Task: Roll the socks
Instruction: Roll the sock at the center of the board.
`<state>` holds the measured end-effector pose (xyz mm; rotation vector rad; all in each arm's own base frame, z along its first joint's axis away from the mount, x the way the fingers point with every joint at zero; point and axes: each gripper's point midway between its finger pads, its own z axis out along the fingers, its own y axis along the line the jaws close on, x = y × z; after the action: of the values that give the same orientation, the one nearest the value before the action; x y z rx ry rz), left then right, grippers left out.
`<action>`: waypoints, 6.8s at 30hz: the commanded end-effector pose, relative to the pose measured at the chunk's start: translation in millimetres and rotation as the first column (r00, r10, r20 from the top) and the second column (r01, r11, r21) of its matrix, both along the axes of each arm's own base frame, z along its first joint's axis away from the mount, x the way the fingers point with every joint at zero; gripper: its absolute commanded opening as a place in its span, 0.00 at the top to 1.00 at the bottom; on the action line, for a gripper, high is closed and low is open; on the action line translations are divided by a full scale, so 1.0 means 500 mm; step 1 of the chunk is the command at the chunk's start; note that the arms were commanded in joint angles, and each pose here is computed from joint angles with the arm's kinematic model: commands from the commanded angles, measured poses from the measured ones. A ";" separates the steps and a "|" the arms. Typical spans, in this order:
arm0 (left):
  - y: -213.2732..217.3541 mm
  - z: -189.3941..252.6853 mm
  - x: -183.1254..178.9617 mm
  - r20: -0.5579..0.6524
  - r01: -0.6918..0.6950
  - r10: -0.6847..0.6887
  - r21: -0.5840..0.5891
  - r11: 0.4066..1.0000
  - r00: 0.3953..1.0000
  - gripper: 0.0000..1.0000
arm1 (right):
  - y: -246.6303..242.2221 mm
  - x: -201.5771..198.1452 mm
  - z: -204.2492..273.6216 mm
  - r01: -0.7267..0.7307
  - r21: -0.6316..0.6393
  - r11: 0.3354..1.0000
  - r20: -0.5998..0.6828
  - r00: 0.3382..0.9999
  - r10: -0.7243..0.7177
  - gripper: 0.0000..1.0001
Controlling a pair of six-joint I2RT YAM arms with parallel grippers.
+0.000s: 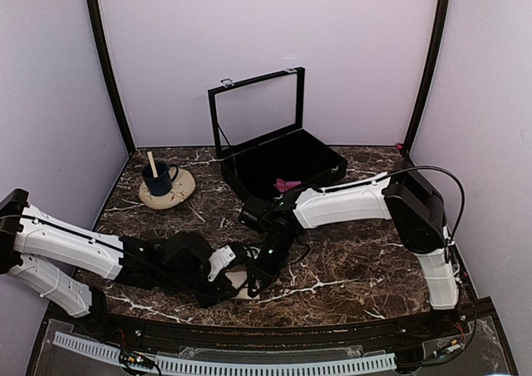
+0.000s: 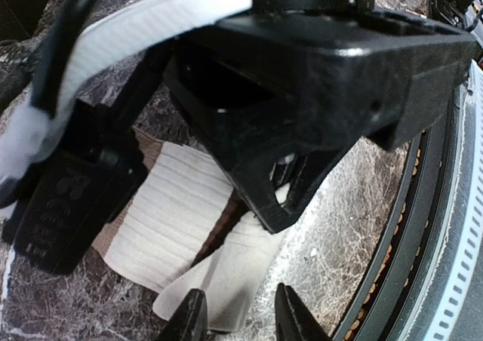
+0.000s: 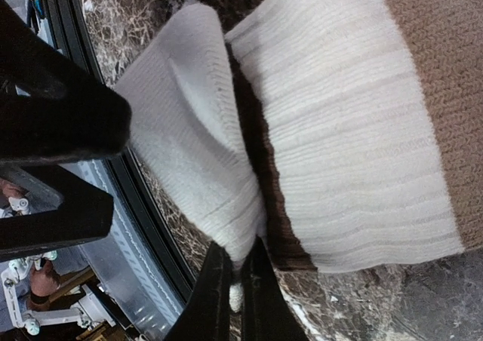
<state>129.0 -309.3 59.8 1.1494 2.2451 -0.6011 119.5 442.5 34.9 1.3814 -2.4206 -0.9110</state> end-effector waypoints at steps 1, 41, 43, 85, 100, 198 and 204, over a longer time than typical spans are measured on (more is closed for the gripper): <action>-0.022 0.006 -0.005 0.006 0.048 -0.048 -0.004 0.999 0.999 0.66 | 0.001 -0.005 -0.001 -0.020 0.005 1.000 -0.032 0.999 0.020 1.00; 0.016 -0.108 -0.045 -0.226 -0.077 0.100 0.110 0.991 0.969 1.00 | -0.016 0.028 -0.003 0.030 0.038 0.999 -0.065 0.998 -0.027 0.79; 0.023 -0.110 -0.046 -0.240 -0.103 0.126 0.107 0.989 0.963 1.00 | -0.015 0.034 0.004 0.041 0.054 0.998 -0.071 0.997 -0.037 0.75; 0.021 -0.115 -0.019 -0.707 -0.087 0.032 -0.041 0.995 0.706 1.00 | -0.128 0.085 0.083 -0.020 0.173 0.985 0.810 0.571 -0.130 0.70; 0.007 -0.101 0.015 -0.760 -0.001 -0.059 -0.078 0.997 0.647 1.00 | -0.047 -0.022 0.091 -0.322 0.020 0.946 0.931 0.350 0.100 0.62; 0.001 0.024 0.083 0.029 -0.042 0.046 -0.128 0.991 0.999 0.64 | -0.094 -0.007 -0.048 -0.078 0.152 0.985 -0.097 0.991 0.094 0.95; -0.038 0.021 0.071 0.074 0.069 -0.063 -0.074 0.995 0.995 0.63 | -0.083 -0.012 -0.048 -0.061 0.160 0.985 -0.153 0.985 0.085 0.95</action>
<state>160.1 -315.0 60.6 1.1023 2.2058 -0.6993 122.4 410.0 24.4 1.4706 -2.2262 -1.2292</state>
